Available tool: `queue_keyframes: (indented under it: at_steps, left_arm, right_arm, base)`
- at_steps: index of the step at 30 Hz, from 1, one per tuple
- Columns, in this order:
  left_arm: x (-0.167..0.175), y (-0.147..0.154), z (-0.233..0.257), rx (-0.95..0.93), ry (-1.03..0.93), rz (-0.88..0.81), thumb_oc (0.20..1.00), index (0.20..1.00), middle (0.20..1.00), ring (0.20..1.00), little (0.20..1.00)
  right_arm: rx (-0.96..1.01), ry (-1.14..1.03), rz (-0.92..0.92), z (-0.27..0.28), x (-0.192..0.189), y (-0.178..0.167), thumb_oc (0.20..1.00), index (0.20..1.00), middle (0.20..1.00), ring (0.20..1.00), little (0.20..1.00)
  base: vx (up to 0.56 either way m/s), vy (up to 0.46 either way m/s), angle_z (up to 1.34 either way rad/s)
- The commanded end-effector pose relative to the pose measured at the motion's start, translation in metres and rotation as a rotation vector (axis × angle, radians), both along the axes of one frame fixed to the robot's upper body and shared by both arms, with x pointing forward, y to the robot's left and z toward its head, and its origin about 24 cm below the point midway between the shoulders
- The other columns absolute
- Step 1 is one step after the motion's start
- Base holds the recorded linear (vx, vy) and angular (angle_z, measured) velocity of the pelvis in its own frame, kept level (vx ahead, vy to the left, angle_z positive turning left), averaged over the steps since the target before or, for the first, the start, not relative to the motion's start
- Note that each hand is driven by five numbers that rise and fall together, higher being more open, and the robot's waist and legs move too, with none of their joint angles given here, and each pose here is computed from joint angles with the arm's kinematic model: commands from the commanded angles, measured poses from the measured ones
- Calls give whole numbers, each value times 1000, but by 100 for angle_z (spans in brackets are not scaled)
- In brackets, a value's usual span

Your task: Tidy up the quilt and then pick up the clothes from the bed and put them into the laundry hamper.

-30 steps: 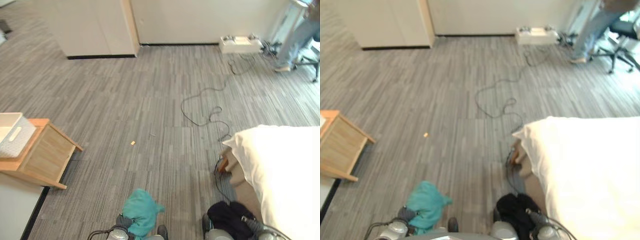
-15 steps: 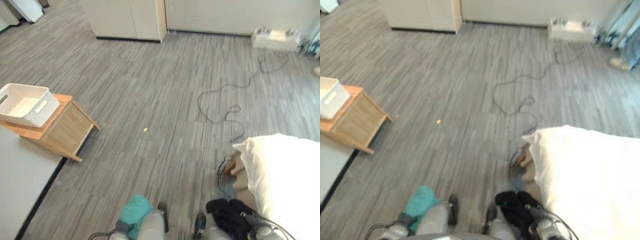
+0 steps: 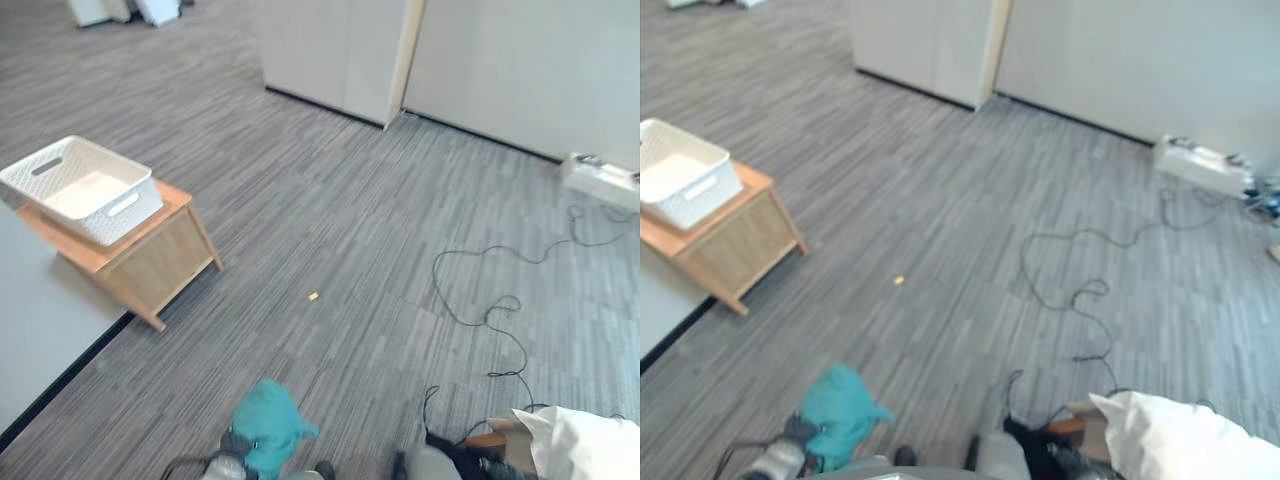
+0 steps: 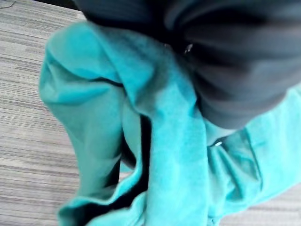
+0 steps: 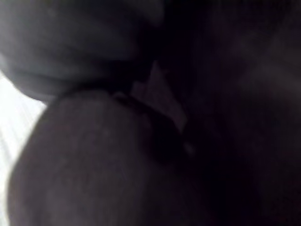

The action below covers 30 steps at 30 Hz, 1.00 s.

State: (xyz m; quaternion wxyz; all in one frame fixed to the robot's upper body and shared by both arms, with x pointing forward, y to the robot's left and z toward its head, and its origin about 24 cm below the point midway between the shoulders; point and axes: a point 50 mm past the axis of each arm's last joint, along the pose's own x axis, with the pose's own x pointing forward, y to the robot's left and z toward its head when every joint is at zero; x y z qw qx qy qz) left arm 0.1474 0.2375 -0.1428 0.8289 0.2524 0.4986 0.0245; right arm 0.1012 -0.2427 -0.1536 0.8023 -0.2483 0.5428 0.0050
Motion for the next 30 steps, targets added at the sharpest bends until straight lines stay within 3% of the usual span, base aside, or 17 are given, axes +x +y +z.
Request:
queue_keyframes:
  at_steps: [1, 6, 11, 22, 27, 30]
  left_arm:
    - [30, -7, 13, 4, -126, -48, 200, 200, 200, 200, 200]
    - [9, -13, 2, -50, -73, 7, 200, 200, 200, 200, 200]
    - [9, -9, 3, -39, -71, 23, 200, 200, 200, 200, 200]
    - [-34, 1, -12, -34, 78, 85, 200, 200, 200, 200, 200]
    - [-33, 9, -9, 9, 86, 75, 200, 200, 200, 200, 200]
    - [-14, 8, -3, 24, 21, 30, 200, 200, 200, 200, 200]
  right_arm:
    - [-24, -146, -28, 18, 39, -16, 200, 200, 200, 200, 200]
    - [-6, -94, -2, 12, 28, -11, 200, 200, 200, 200, 200]
    - [-29, -119, -31, 17, 34, -20, 200, 200, 200, 200, 200]
    - [-12, -92, -35, 11, 26, -14, 200, 200, 200, 200, 200]
    - [15, -133, -32, 13, 34, -5, 200, 200, 200, 200, 200]
    - [24, -124, -33, 11, 30, -3, 200, 200, 200, 200, 200]
  base:
    - [399, -143, 148]
    - [717, -344, 92]
    - [449, -360, 74]
    - [647, 103, 49]
    - [463, 60, 39]
    - [736, -215, 80]
